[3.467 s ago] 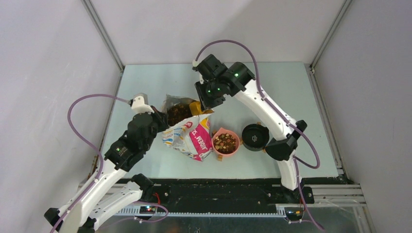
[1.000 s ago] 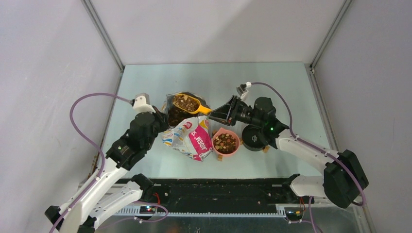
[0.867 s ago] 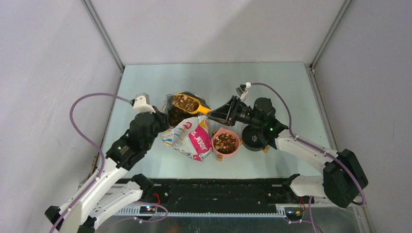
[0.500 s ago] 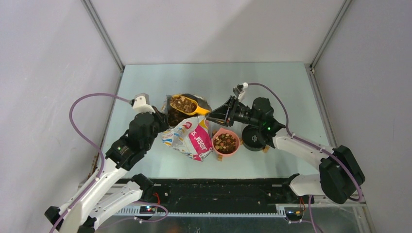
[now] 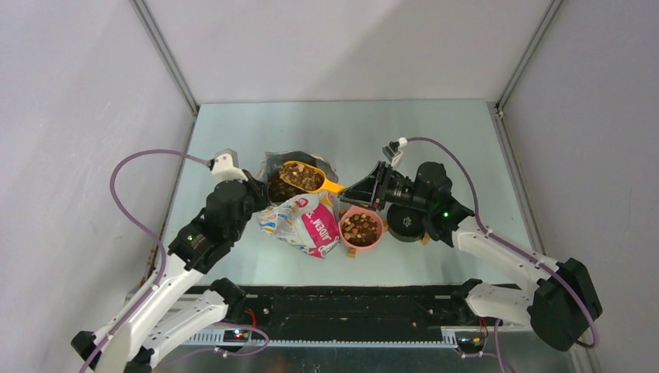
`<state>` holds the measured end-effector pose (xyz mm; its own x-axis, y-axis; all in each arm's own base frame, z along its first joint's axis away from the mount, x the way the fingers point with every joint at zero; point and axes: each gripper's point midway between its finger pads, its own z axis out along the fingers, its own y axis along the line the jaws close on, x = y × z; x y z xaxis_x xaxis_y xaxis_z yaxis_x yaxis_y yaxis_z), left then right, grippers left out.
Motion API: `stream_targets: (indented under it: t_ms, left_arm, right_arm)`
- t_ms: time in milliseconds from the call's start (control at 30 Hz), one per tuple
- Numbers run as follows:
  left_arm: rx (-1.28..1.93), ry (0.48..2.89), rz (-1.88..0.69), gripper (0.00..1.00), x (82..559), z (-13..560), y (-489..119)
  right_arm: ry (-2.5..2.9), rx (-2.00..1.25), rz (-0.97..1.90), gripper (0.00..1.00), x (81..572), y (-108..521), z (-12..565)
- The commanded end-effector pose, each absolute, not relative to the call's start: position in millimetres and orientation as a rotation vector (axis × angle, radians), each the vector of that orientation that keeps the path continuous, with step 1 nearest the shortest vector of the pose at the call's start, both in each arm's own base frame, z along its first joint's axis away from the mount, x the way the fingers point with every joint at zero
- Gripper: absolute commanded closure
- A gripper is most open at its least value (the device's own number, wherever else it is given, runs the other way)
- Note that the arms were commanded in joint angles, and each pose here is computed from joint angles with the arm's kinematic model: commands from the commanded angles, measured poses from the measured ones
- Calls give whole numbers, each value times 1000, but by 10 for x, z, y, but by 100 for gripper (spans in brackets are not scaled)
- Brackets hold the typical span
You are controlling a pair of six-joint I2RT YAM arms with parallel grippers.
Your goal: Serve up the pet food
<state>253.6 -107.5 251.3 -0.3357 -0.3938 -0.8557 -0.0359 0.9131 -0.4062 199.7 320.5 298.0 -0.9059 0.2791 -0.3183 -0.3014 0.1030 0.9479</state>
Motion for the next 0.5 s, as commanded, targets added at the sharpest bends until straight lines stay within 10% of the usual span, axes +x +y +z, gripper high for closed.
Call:
stream_targets:
  t_ms: [0,467]
  left_arm:
    - [-295,1897,-352,100,2517,2478,-1041]
    - [-294,1889,-353,100,2515,2470,-1035]
  right_arm:
    - [1881,-54,1883,100,1950,3162,3112]
    - [1646,-1,1988,100,1967,3127,3270]
